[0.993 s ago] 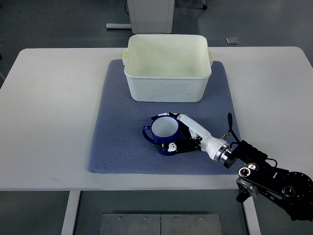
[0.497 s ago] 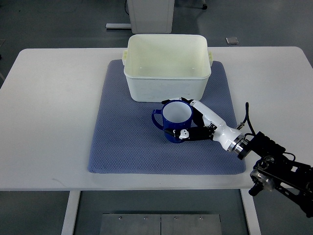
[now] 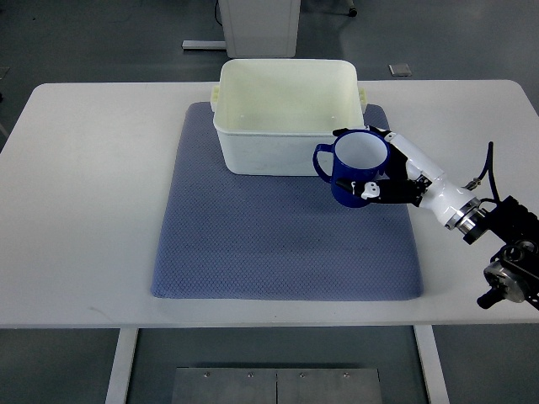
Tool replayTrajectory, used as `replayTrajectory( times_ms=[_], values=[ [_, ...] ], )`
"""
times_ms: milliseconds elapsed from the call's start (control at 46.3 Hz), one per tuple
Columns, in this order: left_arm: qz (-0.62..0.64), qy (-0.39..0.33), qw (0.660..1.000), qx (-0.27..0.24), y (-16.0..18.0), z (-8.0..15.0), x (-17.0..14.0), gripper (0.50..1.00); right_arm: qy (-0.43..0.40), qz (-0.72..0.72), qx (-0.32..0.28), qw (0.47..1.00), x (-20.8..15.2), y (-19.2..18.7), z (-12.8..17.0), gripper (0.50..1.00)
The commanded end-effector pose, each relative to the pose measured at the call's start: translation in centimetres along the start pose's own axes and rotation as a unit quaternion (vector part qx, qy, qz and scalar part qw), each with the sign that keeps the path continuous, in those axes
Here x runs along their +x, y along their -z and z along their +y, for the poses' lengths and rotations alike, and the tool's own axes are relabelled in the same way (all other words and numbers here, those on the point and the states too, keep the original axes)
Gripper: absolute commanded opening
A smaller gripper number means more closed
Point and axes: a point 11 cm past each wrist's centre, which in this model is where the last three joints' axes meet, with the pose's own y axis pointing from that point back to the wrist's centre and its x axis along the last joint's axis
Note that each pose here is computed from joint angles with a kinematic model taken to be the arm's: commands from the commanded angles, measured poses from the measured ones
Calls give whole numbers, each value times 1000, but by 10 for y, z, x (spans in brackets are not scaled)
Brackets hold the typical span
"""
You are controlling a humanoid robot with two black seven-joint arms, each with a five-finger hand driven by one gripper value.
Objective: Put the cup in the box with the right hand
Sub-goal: 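Lift the blue mug with the right hand toward the cream box, then lower the mug into the cream box and open the right hand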
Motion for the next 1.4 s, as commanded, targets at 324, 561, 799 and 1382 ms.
replayTrajectory(
  times_ms=[324,561,799,1382],
  values=[
    [0,0,1000,0,0,0,0,1000,-12,8,23,1000,30,31,-9,500],
    [0,0,1000,0,0,0,0,1000,-2,14,24,1000,27,51,-43,500],
    [0,0,1000,0,0,0,0,1000,18,17,-8,1000,8,44,-85,500],
    [0,0,1000,0,0,0,0,1000,-19,-12,-26,999,6,43,-135,500]
  ],
)
